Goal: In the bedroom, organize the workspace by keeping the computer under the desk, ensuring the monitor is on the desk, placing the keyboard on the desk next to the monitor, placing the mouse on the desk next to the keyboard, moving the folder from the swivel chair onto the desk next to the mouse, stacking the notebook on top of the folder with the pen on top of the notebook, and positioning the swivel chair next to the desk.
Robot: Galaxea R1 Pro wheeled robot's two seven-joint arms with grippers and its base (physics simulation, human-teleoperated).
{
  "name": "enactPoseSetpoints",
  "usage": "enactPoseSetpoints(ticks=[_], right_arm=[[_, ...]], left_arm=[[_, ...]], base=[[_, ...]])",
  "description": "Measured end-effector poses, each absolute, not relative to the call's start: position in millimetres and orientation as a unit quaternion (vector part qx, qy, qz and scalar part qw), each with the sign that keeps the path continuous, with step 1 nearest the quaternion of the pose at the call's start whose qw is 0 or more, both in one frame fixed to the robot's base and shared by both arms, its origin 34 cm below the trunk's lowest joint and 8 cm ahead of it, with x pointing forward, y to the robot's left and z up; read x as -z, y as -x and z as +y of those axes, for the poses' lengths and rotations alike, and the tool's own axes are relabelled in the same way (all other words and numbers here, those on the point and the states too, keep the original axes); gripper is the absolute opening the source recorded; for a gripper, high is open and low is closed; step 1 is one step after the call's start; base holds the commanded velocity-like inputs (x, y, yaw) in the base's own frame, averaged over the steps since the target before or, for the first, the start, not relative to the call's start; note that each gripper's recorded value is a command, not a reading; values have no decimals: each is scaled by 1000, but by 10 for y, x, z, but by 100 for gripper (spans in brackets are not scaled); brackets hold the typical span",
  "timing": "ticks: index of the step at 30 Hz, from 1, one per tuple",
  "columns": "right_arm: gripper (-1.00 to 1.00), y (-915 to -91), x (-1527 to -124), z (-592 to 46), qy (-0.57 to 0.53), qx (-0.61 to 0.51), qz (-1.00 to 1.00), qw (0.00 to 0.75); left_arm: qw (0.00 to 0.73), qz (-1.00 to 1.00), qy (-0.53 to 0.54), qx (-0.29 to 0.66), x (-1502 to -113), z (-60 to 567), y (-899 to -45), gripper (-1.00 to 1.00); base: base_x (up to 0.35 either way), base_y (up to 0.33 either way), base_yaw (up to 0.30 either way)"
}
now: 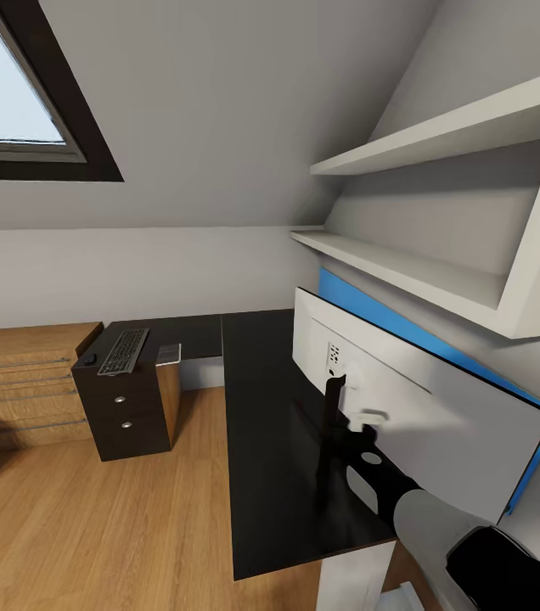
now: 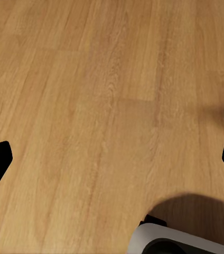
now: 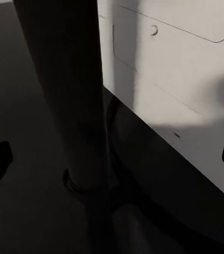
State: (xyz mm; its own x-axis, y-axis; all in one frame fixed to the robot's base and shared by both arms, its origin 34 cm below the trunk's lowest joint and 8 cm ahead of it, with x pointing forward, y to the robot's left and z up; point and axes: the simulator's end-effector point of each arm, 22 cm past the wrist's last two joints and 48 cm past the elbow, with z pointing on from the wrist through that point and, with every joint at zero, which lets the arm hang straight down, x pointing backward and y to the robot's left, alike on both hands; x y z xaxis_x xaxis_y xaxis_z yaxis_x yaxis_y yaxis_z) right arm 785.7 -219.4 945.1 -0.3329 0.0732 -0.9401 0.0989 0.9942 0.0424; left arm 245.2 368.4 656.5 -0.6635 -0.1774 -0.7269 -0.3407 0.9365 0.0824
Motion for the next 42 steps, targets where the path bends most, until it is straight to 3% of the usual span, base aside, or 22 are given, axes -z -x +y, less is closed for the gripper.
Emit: enactPoseSetpoints(ticks=[12, 42], right_arm=[[100, -7867, -9482, -2076, -41, -4, 812, 582], [100, -7885, -9534, -2122, -40, -2, 804, 594]], left_arm=[[385, 906, 143, -104, -6562, 3652, -2454, 100], [386, 905, 142, -104, -6568, 3658, -2461, 100]], base=[[10, 7, 0], [134, 18, 0]])
